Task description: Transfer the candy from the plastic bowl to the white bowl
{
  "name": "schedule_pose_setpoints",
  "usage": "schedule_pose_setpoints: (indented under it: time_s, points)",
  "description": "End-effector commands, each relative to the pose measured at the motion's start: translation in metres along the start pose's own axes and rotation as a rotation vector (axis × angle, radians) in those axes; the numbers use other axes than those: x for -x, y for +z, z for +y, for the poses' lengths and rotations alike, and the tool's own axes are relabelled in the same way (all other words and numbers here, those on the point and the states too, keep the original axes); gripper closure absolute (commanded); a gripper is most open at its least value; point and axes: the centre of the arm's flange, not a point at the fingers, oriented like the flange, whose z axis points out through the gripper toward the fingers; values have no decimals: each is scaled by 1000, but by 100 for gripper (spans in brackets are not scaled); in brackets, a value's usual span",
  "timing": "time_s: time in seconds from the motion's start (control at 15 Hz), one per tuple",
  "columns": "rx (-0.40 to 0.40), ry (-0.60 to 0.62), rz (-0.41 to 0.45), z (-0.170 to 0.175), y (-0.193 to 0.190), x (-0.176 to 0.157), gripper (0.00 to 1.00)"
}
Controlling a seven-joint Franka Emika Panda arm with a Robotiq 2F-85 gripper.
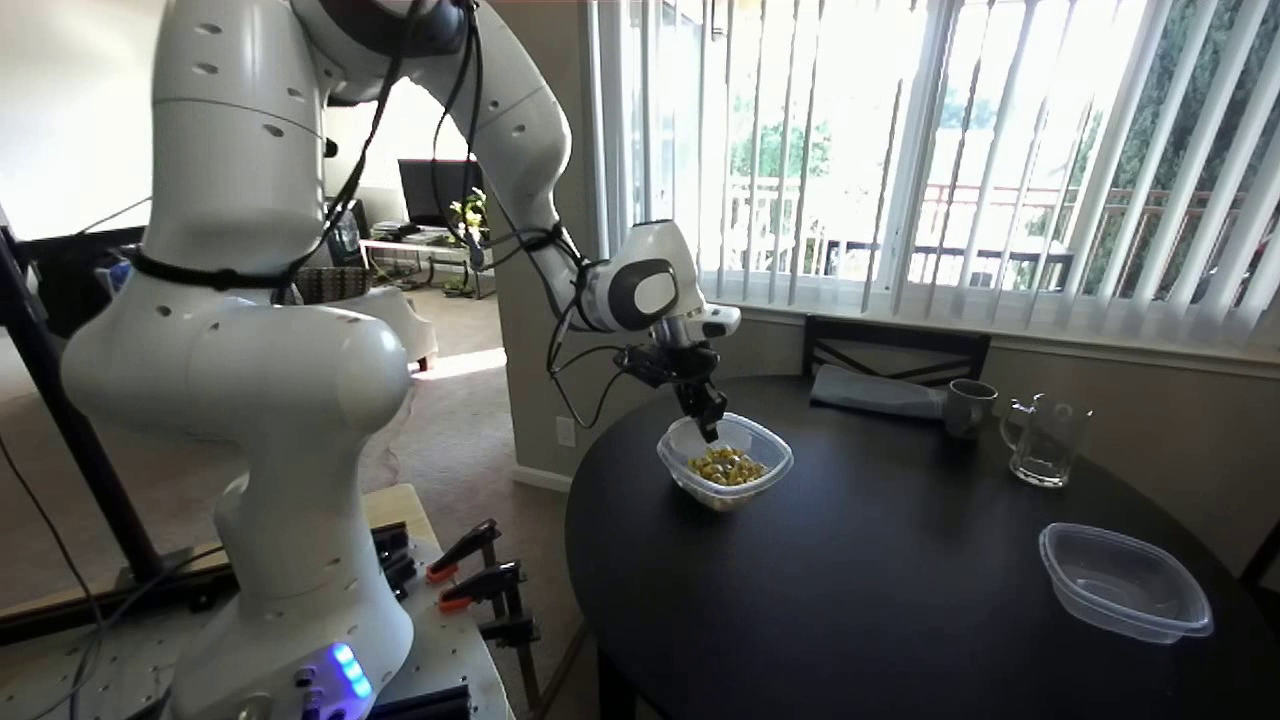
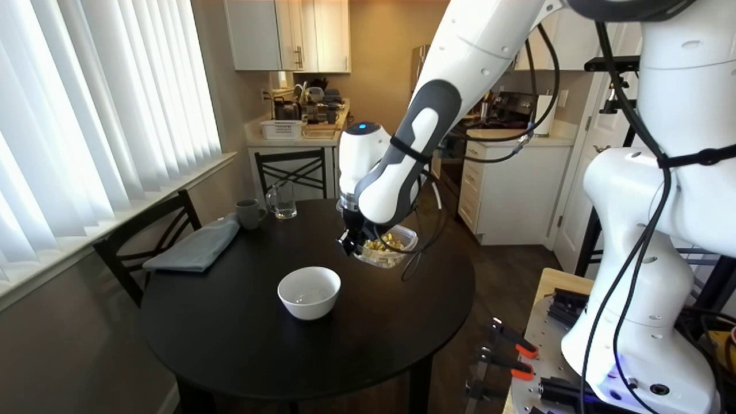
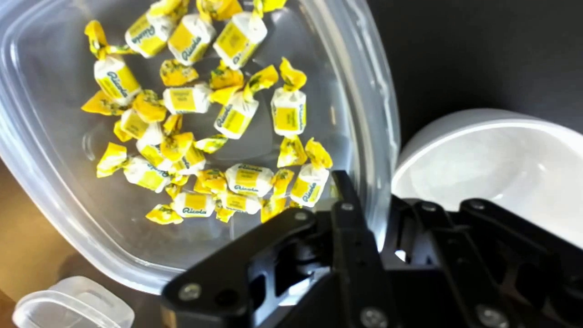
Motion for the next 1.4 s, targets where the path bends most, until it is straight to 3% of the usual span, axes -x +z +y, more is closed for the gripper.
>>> schedule_pose_setpoints:
  time_s: [0.0, 0.47, 0.73, 1.0, 1.33]
  points:
    - [-178, -71, 5, 27, -55, 15, 95]
    - [-458, -207, 101, 3, -92, -7, 95]
    - [-645, -255, 112, -11, -105, -12, 95]
    - [-837, -336, 118, -20, -107, -29, 95]
    - [-992, -467, 160, -21, -89, -58, 95]
